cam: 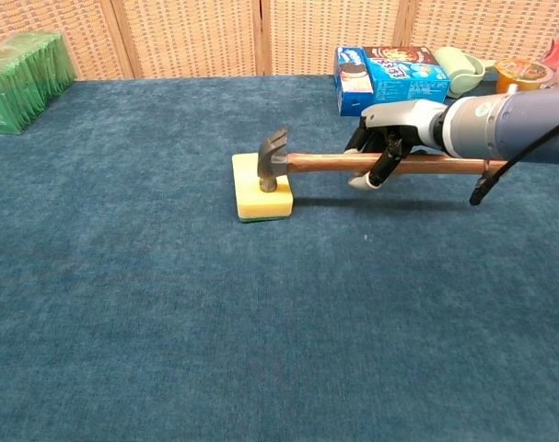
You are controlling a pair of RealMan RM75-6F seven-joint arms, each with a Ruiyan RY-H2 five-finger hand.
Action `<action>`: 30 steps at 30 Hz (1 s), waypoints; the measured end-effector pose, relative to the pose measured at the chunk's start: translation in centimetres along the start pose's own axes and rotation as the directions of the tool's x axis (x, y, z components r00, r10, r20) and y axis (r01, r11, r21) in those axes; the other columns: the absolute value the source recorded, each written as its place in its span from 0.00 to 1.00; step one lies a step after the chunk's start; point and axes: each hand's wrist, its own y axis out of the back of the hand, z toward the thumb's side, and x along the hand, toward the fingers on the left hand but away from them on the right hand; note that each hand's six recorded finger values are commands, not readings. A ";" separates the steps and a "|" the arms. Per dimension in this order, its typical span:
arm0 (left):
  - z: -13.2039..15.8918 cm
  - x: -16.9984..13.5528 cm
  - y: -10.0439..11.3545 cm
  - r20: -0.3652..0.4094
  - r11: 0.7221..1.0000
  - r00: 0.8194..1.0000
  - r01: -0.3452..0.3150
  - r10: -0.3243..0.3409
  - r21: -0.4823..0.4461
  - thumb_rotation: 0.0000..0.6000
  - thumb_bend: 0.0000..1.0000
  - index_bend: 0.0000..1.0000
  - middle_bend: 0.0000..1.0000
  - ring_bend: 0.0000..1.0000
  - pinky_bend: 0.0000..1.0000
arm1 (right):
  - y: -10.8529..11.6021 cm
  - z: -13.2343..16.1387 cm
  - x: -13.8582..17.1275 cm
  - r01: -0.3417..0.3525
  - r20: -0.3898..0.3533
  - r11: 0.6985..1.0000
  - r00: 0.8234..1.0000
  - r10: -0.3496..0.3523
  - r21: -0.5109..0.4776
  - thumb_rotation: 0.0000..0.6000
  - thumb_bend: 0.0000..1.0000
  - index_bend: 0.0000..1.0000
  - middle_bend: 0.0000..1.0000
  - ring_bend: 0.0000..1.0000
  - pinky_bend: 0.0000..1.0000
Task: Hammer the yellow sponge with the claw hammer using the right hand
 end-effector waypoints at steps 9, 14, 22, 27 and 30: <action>0.4 0.0 0.0 0.016 1.000 1.000 -0.002 0.002 -0.006 1.00 0.22 0.32 0.29 0.11 0.10 | 1.9 1.3 2.9 -0.004 -0.028 0.983 1.000 -0.002 -0.185 1.00 0.54 0.92 1.00 1.00 1.00; 0.6 -0.1 0.1 0.019 1.000 1.000 -0.003 0.003 -0.004 1.00 0.22 0.32 0.29 0.11 0.10 | 2.8 -0.4 4.0 0.032 -0.027 0.985 0.999 -0.037 -0.171 1.00 0.54 0.90 1.00 1.00 1.00; 1.1 -0.3 0.1 0.029 1.000 1.000 -0.003 0.003 0.000 1.00 0.22 0.32 0.29 0.11 0.10 | 3.0 -3.7 5.0 0.102 -0.005 0.992 0.995 -0.102 -0.068 1.00 0.54 0.84 0.99 1.00 0.94; 1.4 -0.4 0.2 0.030 1.000 1.000 -0.004 0.004 0.004 1.00 0.22 0.32 0.29 0.11 0.10 | 2.3 -5.1 5.0 0.117 0.002 0.993 0.993 -0.117 0.007 1.00 0.54 0.77 0.91 0.97 0.81; 1.5 -0.5 0.2 0.030 1.000 1.000 -0.006 0.006 0.008 1.00 0.22 0.32 0.29 0.11 0.10 | 1.8 -5.6 4.9 0.111 0.006 0.993 0.994 -0.111 0.041 1.00 0.54 0.69 0.83 0.88 0.71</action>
